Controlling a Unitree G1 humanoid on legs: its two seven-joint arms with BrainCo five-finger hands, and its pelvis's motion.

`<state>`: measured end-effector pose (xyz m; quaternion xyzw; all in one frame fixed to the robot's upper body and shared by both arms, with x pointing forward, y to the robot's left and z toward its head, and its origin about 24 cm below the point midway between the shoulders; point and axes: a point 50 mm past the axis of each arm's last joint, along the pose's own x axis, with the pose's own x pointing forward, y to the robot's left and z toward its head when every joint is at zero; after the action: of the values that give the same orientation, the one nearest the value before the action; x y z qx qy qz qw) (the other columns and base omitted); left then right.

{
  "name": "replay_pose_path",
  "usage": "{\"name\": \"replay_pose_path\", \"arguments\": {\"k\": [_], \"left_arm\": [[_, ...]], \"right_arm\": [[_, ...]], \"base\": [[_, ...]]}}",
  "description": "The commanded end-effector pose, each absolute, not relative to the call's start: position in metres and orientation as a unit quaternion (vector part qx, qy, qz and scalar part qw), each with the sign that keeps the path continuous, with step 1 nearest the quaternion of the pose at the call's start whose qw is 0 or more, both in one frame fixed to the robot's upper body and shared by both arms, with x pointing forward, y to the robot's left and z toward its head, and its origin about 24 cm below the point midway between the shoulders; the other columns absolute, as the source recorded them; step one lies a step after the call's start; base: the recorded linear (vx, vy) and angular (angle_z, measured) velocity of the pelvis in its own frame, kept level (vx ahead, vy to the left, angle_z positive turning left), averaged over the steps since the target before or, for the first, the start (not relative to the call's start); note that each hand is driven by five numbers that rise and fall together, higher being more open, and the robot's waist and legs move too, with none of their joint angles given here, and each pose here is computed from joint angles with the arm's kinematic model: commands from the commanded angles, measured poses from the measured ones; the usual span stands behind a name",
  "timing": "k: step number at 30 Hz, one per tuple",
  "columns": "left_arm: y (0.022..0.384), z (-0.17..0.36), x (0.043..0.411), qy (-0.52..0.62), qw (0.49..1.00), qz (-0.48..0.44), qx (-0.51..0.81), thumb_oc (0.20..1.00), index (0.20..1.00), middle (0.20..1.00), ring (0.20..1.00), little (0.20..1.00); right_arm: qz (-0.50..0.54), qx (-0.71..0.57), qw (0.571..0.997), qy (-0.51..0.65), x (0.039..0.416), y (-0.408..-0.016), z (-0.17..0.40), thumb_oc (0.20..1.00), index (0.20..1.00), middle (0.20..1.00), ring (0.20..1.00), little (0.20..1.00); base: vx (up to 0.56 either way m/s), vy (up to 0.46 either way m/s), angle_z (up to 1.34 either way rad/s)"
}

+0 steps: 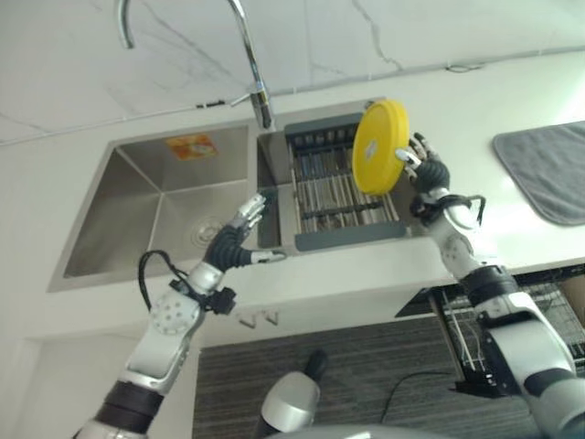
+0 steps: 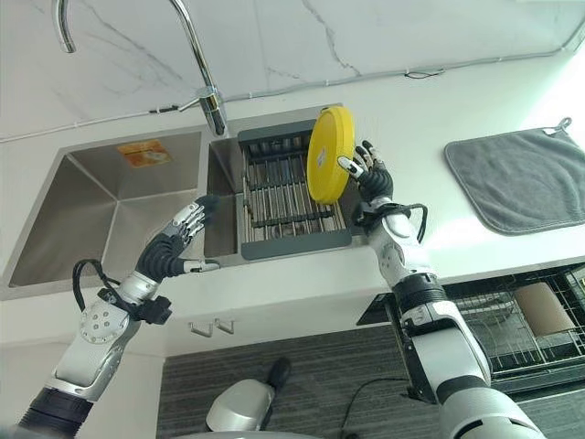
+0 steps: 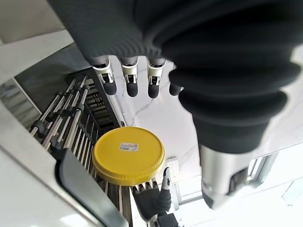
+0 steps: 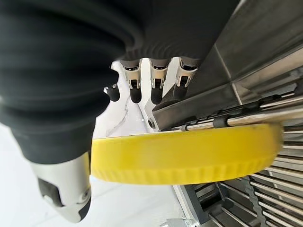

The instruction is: Place the dishes in the dishwasher.

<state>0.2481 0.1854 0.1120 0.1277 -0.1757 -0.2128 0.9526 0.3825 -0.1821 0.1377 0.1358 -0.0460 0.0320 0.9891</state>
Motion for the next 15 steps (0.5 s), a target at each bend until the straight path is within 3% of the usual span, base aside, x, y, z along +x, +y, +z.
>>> {"name": "replay_pose_path", "arguments": {"k": [1,15], "left_arm": [[0.175,0.133,0.248,-0.233,0.938,-0.23,0.11,1.0,1.0,1.0,1.0,1.0],[0.176,0.135,0.247,-0.241,0.936,-0.232,0.109,1.0,1.0,1.0,1.0,1.0]], "right_arm": [[0.049,0.097,0.988,-0.109,0.389,-0.181,0.177,1.0,1.0,1.0,1.0,1.0],[0.057,0.071,0.987,-0.135,0.391,-0.177,0.195,1.0,1.0,1.0,1.0,1.0]], "base": [[0.0,0.0,0.0],[-0.01,0.006,0.02]]}}
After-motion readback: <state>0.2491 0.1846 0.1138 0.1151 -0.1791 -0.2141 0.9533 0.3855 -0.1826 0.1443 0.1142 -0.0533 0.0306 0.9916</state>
